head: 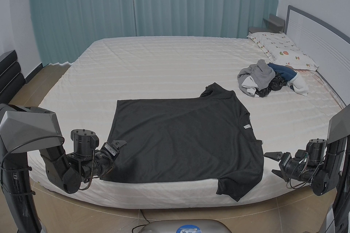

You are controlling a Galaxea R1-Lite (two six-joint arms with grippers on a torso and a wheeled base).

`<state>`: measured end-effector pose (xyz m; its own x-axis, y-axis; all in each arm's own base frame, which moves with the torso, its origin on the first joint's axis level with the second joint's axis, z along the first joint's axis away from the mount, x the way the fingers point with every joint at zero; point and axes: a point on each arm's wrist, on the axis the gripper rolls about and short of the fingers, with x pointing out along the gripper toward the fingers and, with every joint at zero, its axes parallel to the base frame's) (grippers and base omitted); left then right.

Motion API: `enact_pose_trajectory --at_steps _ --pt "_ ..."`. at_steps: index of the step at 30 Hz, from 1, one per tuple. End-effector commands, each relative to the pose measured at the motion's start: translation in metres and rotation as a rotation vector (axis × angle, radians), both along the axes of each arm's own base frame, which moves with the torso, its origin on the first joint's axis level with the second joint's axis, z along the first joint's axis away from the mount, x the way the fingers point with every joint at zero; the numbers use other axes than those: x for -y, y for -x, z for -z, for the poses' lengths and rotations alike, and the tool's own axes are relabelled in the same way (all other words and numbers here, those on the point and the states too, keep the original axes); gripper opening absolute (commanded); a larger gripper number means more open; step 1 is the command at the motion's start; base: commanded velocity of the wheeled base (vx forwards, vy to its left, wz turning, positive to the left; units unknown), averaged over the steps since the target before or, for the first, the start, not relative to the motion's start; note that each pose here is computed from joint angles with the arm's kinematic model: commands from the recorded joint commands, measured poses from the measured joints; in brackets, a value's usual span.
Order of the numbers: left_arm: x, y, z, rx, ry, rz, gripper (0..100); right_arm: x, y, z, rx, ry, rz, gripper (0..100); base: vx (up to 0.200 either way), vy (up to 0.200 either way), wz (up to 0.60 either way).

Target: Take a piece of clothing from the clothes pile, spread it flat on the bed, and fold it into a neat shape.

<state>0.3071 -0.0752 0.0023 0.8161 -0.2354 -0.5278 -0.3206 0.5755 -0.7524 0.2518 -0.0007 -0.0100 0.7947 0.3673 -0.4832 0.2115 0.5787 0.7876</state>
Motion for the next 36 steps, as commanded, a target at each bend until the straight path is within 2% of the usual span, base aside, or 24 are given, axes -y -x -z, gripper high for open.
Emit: enact_pose_trajectory --at_steps 1,3,8,15,17,21,36 --pt "-0.007 0.005 0.000 -0.011 -0.012 -0.010 100 0.000 0.000 0.001 0.001 0.001 -0.001 100 0.000 0.000 0.00" --pt "-0.013 0.007 -0.002 -0.013 -0.024 -0.016 100 0.000 0.001 0.002 -0.003 0.000 -0.003 100 0.000 0.000 0.00" --pt "-0.042 0.024 0.006 -0.056 -0.100 0.140 100 -0.002 0.001 0.003 -0.009 0.000 -0.010 100 0.000 0.000 0.00" --pt "-0.062 0.026 0.013 -0.049 -0.202 0.184 100 -0.003 0.002 0.006 -0.023 -0.002 -0.015 100 0.000 0.000 0.00" --pt "-0.071 0.026 0.024 -0.068 -0.267 0.214 100 -0.004 0.002 0.008 -0.029 -0.001 -0.019 100 0.000 0.000 0.00" --pt "-0.073 0.025 0.036 -0.086 -0.303 0.241 100 -0.004 0.001 0.009 -0.032 0.000 -0.019 100 0.000 0.000 0.00" --pt "-0.073 0.024 0.047 -0.098 -0.374 0.294 100 -0.004 0.001 0.018 -0.060 0.005 -0.025 100 0.000 0.000 0.00"
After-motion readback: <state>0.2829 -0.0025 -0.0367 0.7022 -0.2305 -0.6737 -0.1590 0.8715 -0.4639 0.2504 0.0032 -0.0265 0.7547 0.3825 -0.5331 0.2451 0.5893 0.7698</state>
